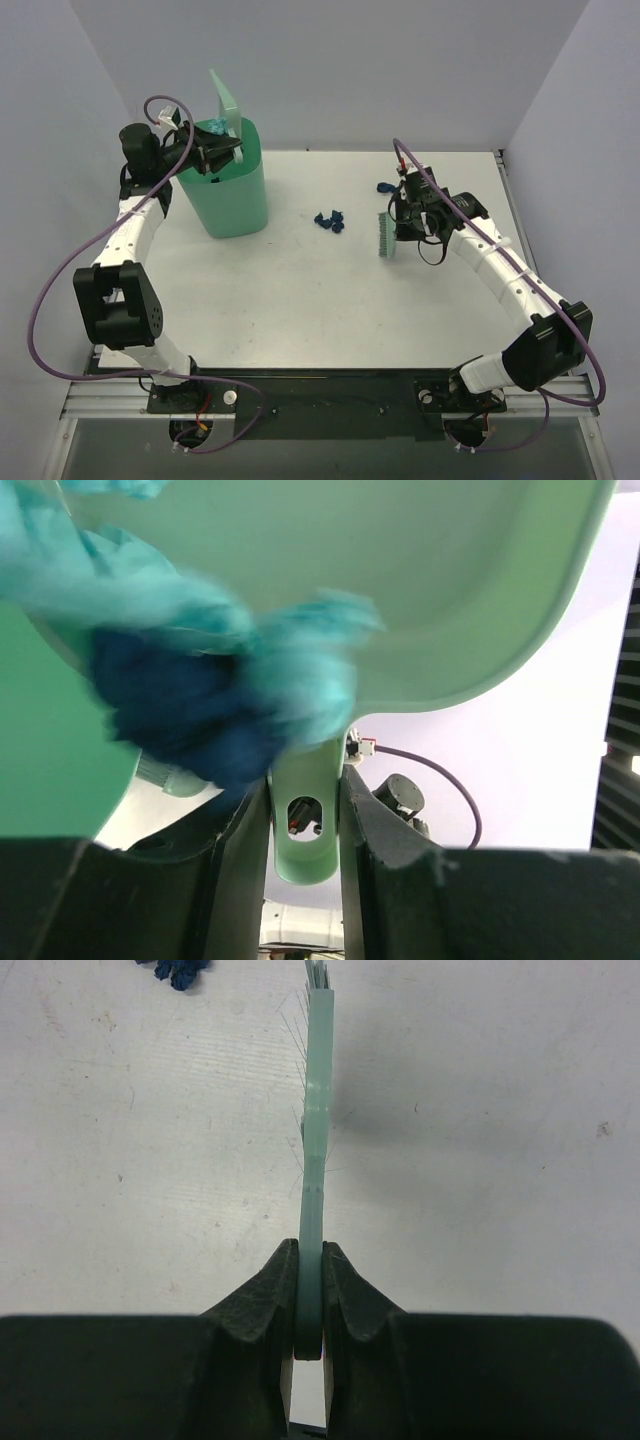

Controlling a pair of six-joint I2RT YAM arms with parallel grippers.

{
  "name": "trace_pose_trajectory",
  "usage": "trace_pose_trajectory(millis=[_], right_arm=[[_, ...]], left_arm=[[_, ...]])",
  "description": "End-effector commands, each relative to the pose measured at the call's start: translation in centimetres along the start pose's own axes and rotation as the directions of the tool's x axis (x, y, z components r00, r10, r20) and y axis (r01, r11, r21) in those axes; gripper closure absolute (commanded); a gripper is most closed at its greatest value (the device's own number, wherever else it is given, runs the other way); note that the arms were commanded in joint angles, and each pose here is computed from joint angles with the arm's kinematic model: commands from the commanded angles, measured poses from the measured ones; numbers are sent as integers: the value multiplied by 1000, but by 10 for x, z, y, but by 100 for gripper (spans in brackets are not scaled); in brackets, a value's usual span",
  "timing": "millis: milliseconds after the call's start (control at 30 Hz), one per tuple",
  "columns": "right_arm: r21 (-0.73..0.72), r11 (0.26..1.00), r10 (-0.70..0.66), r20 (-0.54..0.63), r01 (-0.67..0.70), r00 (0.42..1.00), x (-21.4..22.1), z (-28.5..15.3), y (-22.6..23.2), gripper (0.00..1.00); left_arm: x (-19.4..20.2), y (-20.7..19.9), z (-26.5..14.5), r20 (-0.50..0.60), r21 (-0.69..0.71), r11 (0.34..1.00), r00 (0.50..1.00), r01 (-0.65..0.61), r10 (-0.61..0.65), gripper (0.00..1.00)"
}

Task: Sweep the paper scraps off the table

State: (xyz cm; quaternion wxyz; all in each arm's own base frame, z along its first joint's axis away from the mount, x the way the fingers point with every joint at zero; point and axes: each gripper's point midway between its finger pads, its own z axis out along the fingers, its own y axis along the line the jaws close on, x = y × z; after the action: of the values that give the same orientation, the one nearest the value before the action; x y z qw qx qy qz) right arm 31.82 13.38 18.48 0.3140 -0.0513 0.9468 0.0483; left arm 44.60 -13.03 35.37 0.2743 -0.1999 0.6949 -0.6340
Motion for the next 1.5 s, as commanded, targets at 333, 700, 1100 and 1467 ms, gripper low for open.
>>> trace_pose_trajectory(millis=[333, 700, 1100, 1467], right_arm=[[33, 999, -38, 34, 37, 999, -16, -11, 2, 100], [163, 984, -90, 122, 69, 988, -59, -28, -18, 100], [424, 884, -259, 88, 200, 962, -131, 11, -78, 100], [511, 777, -437, 19, 367, 899, -190, 83, -91, 100]], left_arm=[[-4, -42, -20, 24, 191, 980, 998, 52, -57, 100], [18, -21, -9, 9, -17, 989, 989, -145, 145, 100], [61, -9, 6, -141, -329, 818, 881, -472, 451, 100], [127, 30, -4, -364, -525, 518, 728, -676, 581, 100]])
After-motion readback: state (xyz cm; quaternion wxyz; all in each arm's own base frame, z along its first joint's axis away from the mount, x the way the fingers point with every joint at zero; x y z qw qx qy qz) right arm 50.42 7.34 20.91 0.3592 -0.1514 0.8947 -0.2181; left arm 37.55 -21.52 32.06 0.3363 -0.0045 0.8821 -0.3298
